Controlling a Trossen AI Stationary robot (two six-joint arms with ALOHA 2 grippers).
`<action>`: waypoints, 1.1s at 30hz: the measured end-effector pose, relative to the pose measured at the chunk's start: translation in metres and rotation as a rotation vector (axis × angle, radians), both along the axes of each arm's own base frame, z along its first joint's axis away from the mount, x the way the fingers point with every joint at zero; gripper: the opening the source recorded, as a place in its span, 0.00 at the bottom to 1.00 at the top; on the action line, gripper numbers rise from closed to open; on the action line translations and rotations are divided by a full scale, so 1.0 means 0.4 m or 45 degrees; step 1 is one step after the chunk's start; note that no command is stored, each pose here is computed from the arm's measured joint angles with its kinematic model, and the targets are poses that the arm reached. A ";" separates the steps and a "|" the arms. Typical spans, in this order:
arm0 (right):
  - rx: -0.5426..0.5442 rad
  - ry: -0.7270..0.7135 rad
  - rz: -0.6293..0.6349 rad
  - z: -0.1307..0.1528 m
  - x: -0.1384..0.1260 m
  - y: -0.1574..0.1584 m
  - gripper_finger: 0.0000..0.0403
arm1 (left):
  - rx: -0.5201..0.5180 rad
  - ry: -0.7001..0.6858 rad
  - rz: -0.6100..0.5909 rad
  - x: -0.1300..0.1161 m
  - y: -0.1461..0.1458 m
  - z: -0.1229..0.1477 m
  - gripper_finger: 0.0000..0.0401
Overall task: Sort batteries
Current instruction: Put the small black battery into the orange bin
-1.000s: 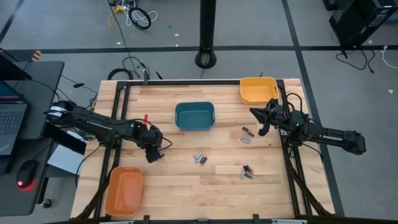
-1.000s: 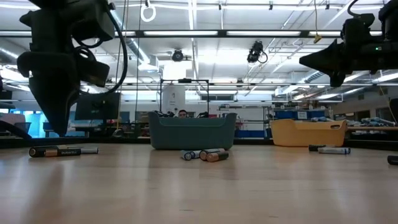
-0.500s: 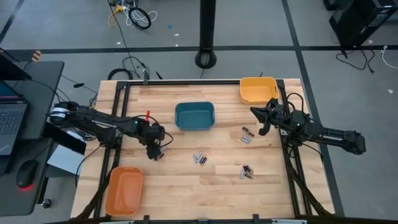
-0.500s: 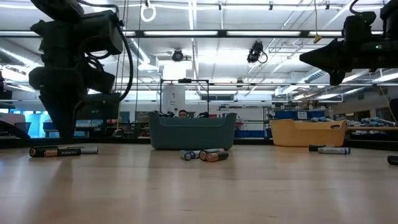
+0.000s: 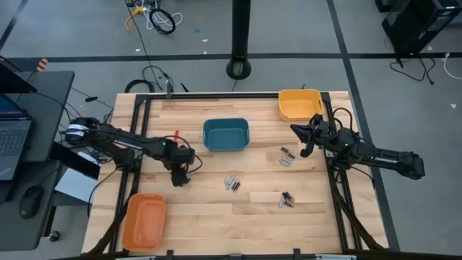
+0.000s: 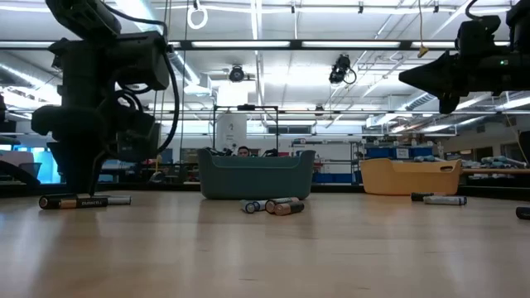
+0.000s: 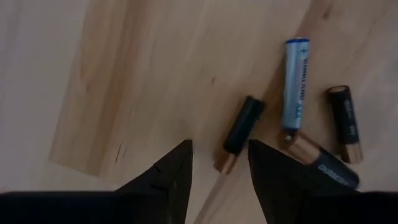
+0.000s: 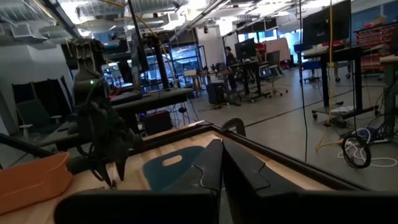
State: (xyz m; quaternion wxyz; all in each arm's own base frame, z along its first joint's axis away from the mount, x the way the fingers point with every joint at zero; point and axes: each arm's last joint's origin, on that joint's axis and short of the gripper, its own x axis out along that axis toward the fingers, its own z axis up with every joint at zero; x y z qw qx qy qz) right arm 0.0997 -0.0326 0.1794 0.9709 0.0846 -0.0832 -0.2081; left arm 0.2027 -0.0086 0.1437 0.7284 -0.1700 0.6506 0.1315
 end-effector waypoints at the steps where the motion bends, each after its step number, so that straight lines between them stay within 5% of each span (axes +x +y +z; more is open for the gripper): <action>1: 0.000 0.001 0.000 0.000 0.000 0.000 0.06 | -0.002 0.000 -0.001 0.001 0.000 -0.001 0.41; 33: 0.000 0.001 0.000 0.000 0.000 0.000 0.06 | 0.083 -0.011 -0.315 0.039 0.005 0.056 0.41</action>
